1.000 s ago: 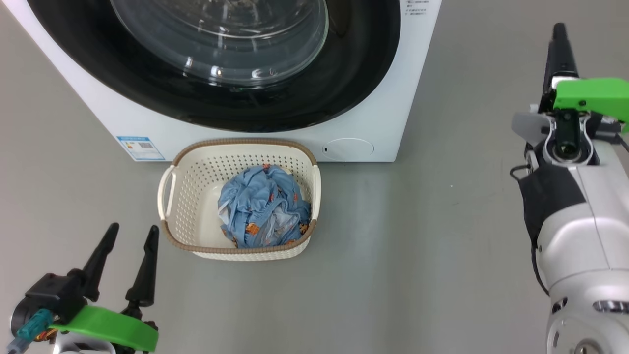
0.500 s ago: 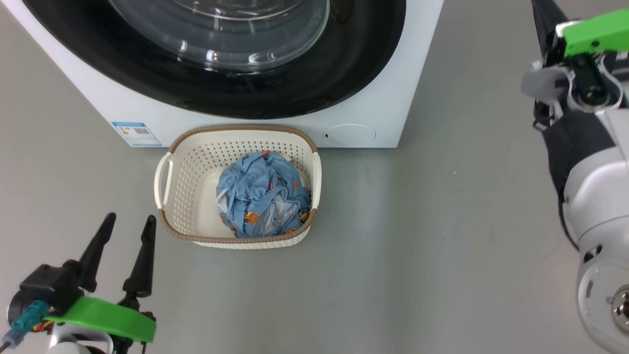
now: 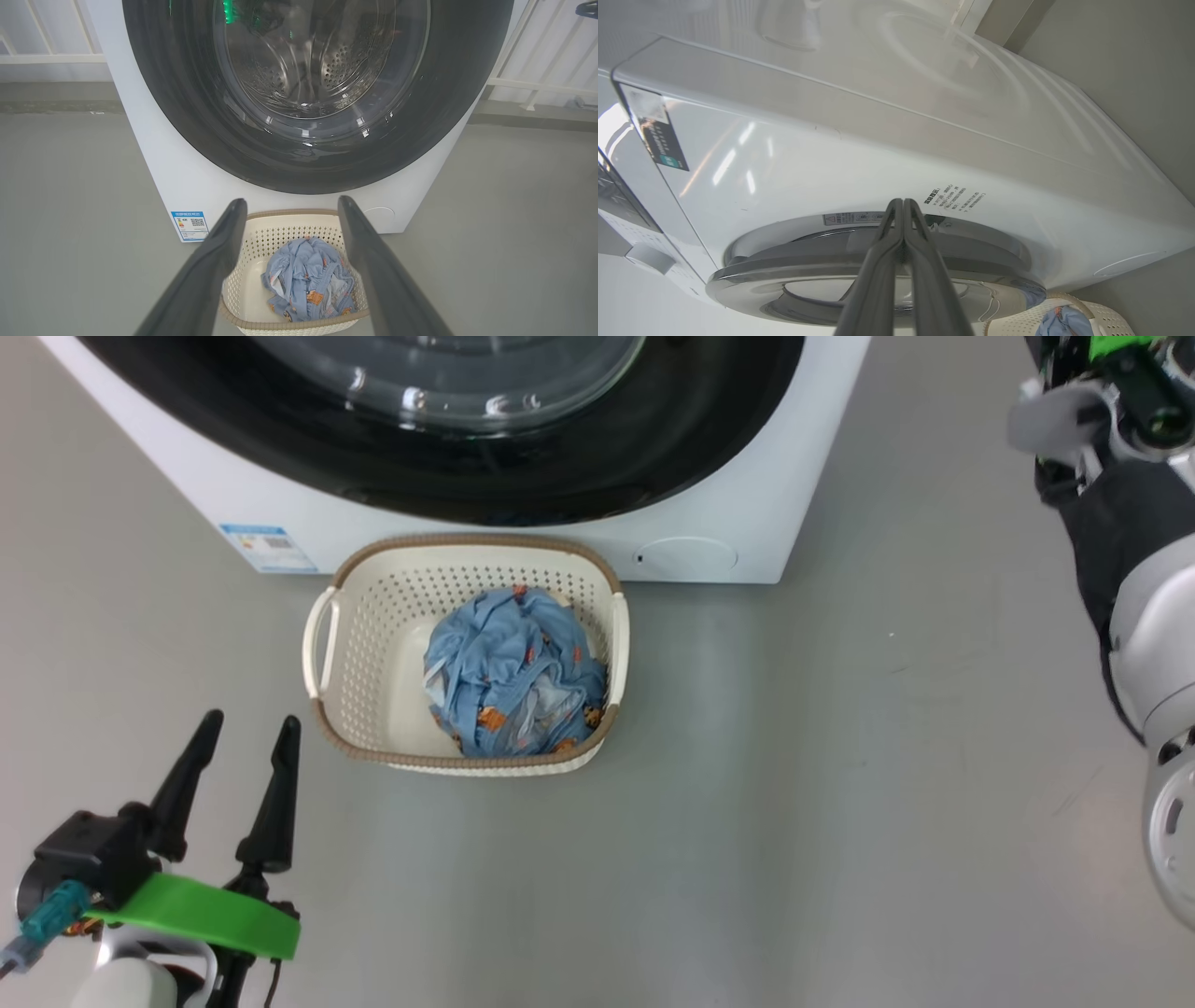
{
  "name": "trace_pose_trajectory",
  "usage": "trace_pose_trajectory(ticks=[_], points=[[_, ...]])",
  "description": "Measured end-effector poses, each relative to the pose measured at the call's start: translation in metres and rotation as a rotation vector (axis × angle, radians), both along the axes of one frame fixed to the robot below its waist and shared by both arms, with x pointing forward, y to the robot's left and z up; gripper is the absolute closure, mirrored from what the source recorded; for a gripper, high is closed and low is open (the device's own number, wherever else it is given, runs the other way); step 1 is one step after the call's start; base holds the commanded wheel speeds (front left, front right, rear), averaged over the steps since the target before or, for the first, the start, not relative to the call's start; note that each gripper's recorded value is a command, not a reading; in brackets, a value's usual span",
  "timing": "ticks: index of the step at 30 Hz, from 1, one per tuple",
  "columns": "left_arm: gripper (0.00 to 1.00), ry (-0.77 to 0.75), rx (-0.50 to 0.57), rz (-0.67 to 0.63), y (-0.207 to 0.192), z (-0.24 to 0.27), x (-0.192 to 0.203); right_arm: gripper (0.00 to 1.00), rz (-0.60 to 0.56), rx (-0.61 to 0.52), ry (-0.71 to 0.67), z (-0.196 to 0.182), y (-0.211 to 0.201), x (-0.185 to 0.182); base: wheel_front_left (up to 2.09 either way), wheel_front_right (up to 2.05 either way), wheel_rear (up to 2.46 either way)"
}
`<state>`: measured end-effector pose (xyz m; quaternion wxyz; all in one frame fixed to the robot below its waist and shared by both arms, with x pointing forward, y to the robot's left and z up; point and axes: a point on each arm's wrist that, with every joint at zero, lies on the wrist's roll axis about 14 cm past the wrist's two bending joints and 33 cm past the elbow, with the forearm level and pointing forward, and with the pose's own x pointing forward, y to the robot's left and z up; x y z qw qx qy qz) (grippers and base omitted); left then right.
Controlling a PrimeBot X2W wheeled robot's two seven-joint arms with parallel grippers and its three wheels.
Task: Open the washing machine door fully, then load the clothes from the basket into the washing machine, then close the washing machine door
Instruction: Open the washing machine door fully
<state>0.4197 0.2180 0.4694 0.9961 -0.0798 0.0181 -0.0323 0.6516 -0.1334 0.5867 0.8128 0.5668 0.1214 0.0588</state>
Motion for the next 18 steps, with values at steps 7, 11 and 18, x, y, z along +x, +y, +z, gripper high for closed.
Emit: trace_pose_trajectory(ticks=[7, 11, 18], points=[[0.00, 0.005, -0.009, 0.019, 0.007, -0.003, 0.005, 1.00, 0.046, -0.003, 0.014, -0.008, 0.020, 0.014, 0.00, 0.00, 0.00], [0.00, 0.017, -0.011, 0.030, 0.010, -0.007, 0.005, 1.00, 0.085, 0.000, 0.042, -0.022, 0.035, 0.017, 0.00, 0.00, 0.00], [0.00, 0.029, -0.012, 0.040, 0.013, -0.012, 0.007, 1.00, 0.118, -0.013, 0.052, -0.030, 0.048, 0.023, 0.00, 0.00, 0.00]])
